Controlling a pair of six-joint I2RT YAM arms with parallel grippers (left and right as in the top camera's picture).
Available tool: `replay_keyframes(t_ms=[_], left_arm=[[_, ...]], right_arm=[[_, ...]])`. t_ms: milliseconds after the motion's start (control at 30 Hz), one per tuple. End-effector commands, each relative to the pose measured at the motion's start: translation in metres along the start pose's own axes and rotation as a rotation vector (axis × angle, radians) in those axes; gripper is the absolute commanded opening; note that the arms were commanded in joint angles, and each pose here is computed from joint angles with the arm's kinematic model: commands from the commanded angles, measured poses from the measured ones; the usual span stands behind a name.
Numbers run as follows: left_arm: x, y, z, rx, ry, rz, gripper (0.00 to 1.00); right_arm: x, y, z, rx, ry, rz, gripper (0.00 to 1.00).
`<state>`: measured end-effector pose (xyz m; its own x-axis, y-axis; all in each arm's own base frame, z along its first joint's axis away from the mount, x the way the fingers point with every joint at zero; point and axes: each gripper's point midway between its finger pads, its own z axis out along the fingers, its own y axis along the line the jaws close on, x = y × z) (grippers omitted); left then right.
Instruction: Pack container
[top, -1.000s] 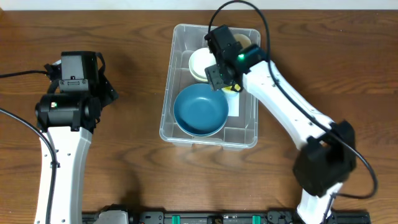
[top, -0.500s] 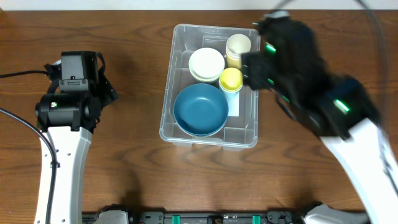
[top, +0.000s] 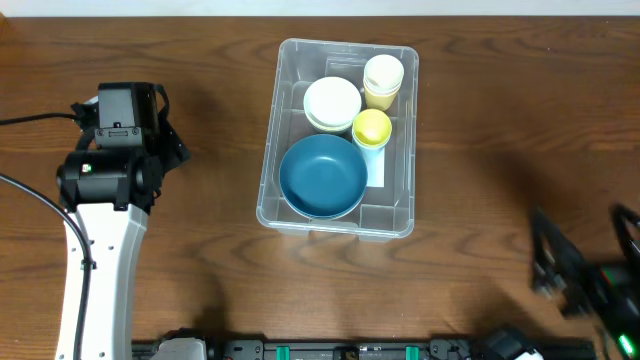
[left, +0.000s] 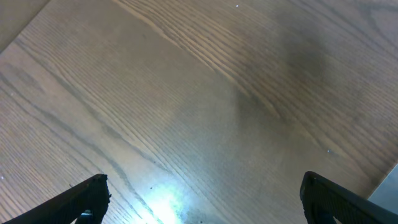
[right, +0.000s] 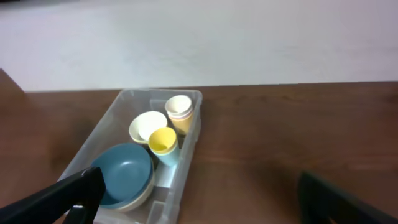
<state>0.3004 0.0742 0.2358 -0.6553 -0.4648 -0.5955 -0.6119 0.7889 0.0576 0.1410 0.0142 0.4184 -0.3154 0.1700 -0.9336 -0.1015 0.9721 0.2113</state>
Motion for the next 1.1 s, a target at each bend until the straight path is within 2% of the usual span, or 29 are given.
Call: replay_keyframes(t_ms=[0, 267, 433, 867, 1067], left_arm=[[-0.002, 0.005, -0.002, -0.018, -0.013, 0.001, 0.98], [-0.002, 0.005, -0.002, -0.018, -0.013, 0.001, 0.98], [-0.002, 0.005, -0.002, -0.018, -0.013, 0.001, 0.98], [-0.002, 0.005, -0.002, -0.018, -0.014, 0.001, 0.98], [-0.002, 0.005, -0.002, -0.018, -0.013, 0.001, 0.98]], right_arm=[[0.012, -0.014, -0.024, -0.021, -0.046, 0.057, 0.99], [0.039, -0.045, -0.062, 0.008, -0.07, 0.065, 0.99], [0.043, -0.056, -0.077, 0.034, -0.119, 0.089, 0.99], [0.06, -0.061, -0.122, 0.031, -0.264, 0.068, 0.99], [0.067, -0.058, -0.123, 0.019, -0.246, 0.075, 0.99]])
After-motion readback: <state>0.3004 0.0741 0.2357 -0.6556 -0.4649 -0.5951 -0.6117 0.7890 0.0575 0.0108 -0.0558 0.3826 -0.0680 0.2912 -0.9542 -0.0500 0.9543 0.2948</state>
